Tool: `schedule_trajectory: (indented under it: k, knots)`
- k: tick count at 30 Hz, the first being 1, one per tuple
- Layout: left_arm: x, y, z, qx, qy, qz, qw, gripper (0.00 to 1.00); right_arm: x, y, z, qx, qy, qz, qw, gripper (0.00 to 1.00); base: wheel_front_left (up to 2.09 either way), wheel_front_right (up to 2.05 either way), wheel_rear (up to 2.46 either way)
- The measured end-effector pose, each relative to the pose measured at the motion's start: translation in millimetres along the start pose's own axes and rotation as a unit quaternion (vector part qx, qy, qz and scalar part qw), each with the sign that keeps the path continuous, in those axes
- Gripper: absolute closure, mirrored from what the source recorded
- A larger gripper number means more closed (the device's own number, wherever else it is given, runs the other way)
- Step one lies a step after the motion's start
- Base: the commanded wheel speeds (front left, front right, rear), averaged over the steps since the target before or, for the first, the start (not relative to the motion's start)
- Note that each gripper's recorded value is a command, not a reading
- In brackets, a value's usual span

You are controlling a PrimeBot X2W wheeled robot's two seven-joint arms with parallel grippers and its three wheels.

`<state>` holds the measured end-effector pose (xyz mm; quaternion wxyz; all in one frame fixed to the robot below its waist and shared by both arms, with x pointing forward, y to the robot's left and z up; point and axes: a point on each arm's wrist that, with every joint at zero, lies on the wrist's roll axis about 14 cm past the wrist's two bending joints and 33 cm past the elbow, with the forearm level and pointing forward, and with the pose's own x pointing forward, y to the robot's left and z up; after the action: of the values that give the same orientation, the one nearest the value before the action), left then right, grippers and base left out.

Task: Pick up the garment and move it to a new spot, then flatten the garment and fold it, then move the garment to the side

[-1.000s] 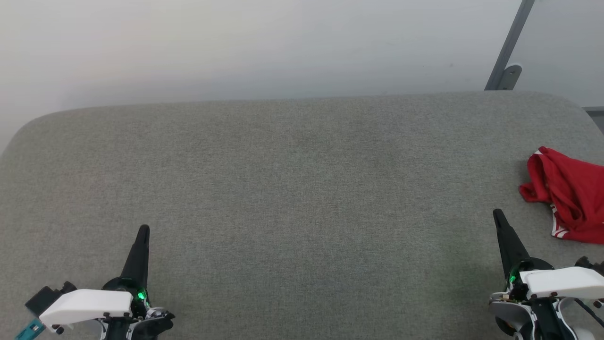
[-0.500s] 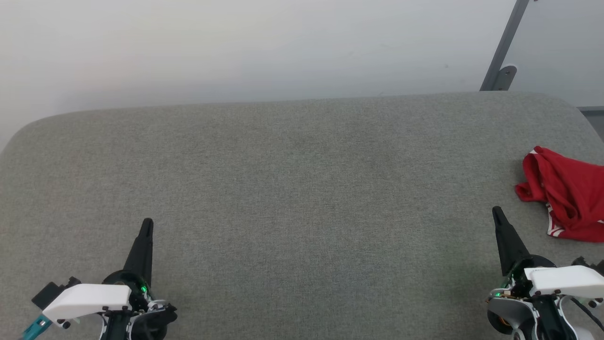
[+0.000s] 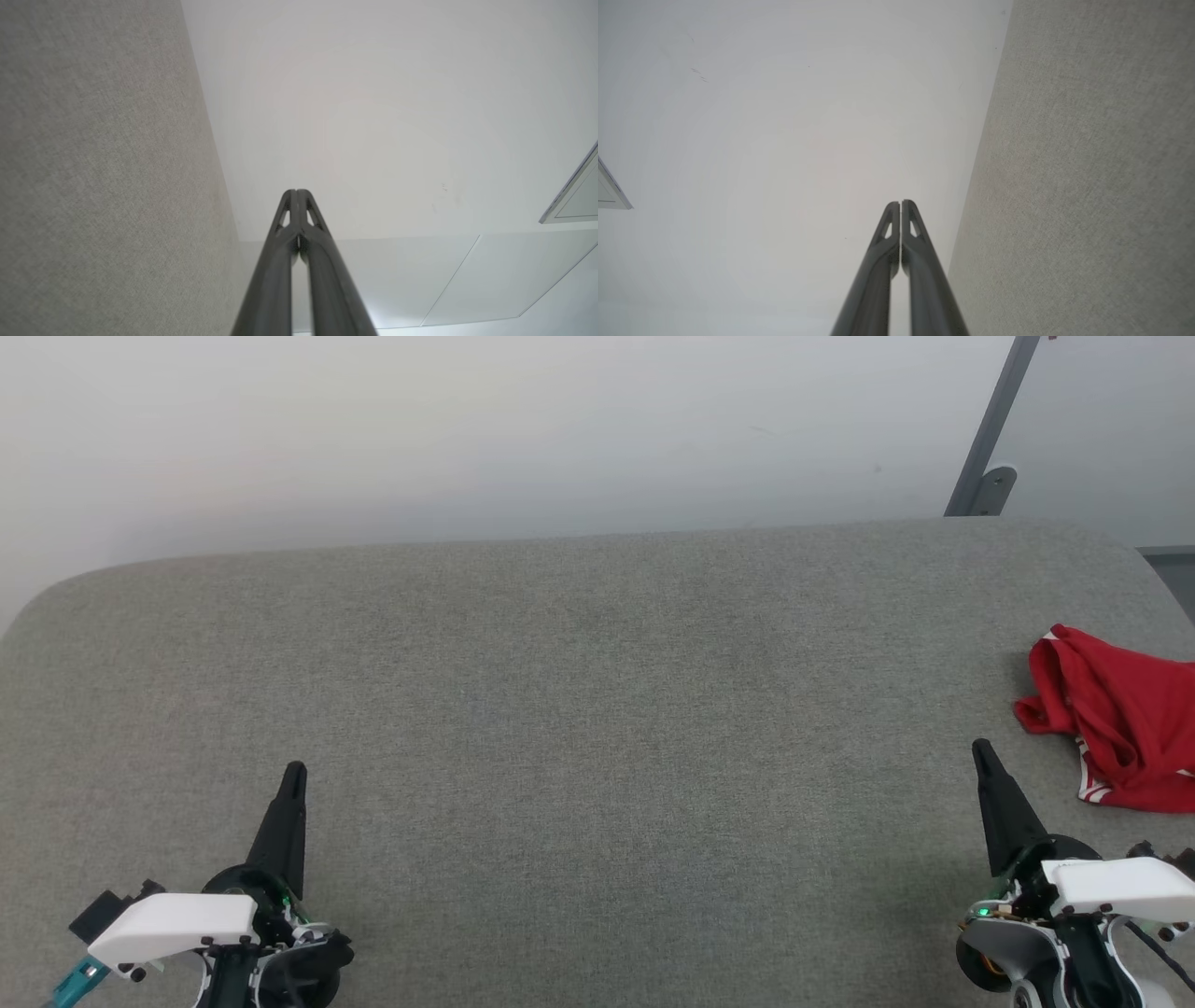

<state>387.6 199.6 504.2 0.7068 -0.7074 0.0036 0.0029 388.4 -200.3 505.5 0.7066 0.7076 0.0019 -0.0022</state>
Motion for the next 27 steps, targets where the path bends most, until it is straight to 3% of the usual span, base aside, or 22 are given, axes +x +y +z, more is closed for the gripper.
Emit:
schedule_trajectory:
  k: [27]
  knots:
    - [-0.1, 0.2, 0.3, -0.001, 0.000, 0.000, 1.000, 1.00, 0.0, -0.3, -0.1, 0.000, 0.000, 0.000, 1.000, 1.00, 0.00, 0.00, 0.00]
